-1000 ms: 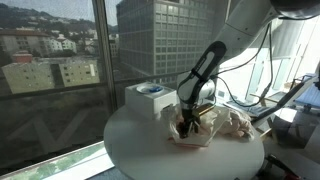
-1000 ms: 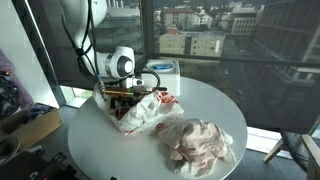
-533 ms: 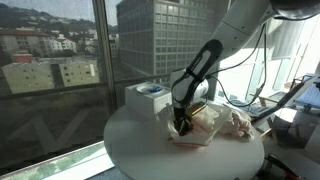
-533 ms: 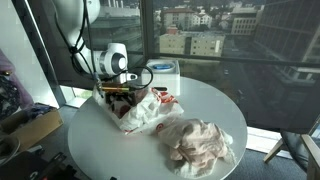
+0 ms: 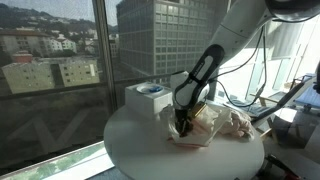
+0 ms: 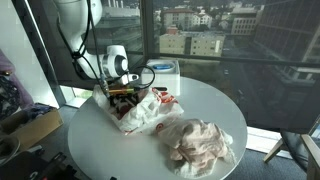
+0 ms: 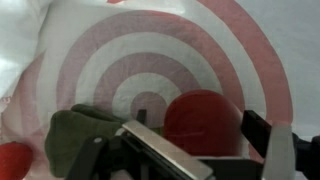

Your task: Remove all the objects from the plastic bag

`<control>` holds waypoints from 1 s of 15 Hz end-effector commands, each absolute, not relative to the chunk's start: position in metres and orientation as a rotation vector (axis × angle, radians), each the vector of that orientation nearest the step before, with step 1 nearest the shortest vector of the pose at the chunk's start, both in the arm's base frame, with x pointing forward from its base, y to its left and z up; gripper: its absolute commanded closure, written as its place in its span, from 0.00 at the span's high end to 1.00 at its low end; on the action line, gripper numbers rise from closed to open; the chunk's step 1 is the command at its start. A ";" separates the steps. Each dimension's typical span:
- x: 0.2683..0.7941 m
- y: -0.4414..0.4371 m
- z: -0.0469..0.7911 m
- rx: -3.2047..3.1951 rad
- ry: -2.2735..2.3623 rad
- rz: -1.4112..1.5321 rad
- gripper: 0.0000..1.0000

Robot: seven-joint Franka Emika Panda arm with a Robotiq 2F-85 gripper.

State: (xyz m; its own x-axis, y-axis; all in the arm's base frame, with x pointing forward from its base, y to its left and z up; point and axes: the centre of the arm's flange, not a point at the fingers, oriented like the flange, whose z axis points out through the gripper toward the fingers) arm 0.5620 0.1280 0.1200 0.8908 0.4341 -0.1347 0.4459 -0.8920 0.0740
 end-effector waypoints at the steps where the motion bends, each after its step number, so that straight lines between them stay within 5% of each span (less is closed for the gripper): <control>1: 0.567 0.132 0.110 2.933 0.758 -0.127 0.92; 2: 0.567 0.133 0.109 2.927 0.765 -0.117 0.75; 4: 0.567 0.135 0.107 2.922 0.778 -0.105 0.68; 10: 0.566 0.136 0.117 2.919 0.755 -0.078 0.20; 13: 0.565 0.137 0.131 2.906 0.716 -0.059 0.03; 15: 0.563 0.139 0.140 2.893 0.678 -0.061 0.04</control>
